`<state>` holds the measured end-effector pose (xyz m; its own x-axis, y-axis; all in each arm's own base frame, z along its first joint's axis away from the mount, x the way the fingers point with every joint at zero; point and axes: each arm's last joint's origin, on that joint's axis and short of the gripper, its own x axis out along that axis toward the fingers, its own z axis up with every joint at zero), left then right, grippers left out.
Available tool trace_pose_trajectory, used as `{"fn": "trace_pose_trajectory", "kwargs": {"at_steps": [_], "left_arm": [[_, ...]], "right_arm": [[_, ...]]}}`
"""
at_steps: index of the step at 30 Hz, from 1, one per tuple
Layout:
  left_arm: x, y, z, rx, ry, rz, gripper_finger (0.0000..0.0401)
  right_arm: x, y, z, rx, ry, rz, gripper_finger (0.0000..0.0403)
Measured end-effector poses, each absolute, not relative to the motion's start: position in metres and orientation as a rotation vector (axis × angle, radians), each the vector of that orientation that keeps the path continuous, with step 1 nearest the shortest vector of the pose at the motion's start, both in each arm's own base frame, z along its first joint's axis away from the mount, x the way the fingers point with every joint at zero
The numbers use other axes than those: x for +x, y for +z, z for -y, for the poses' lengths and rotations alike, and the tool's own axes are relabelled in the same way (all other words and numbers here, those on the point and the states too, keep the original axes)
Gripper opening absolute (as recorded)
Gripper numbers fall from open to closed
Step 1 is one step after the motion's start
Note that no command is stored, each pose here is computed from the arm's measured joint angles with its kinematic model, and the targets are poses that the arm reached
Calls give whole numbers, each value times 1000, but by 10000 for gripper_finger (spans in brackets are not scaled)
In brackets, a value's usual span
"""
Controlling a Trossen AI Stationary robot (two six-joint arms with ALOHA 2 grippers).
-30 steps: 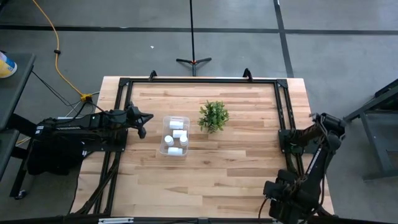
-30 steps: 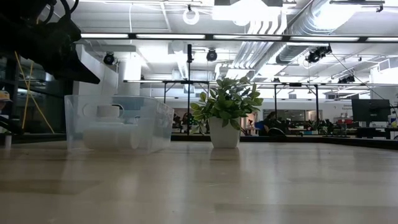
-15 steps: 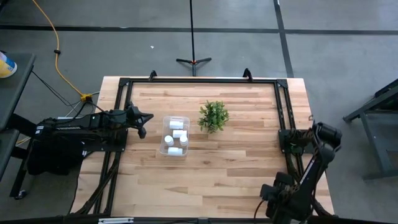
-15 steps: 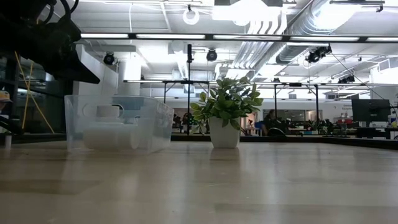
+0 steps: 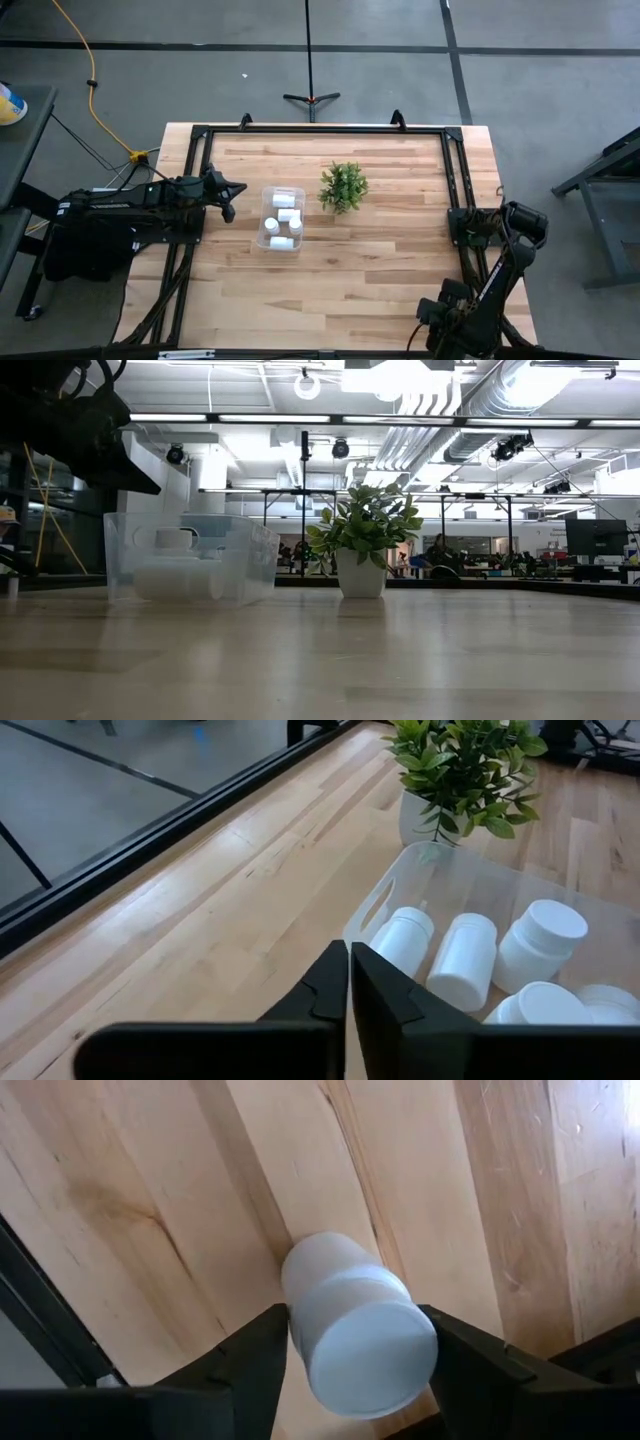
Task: Pick and place pill bottles into a basket
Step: Put the white pill bottle into the transparent bin
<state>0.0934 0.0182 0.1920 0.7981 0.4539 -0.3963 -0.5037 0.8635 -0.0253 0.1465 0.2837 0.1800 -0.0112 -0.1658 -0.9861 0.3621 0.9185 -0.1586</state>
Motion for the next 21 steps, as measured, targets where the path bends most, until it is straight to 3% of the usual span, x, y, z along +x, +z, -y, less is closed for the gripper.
{"fn": "trace_pose_trajectory", "kwargs": {"at_steps": [4, 9, 13, 18, 21], "left_arm": [[93, 192, -18, -133, 513, -391, 20], [94, 192, -18, -137, 511, -391, 33], [94, 192, -18, -157, 508, -387, 55], [94, 192, -17, -158, 487, -392, 21], [94, 192, -17, -154, 486, -395, 21]], "right_arm": [[146, 180, -284, 160, -422, -1536, 193], [151, 181, -281, 178, -436, -1548, 162], [159, 182, -275, 175, -467, -1520, 161], [170, 181, -266, 170, -508, -1505, 162], [179, 181, -260, 156, -499, -1510, 152]]}}
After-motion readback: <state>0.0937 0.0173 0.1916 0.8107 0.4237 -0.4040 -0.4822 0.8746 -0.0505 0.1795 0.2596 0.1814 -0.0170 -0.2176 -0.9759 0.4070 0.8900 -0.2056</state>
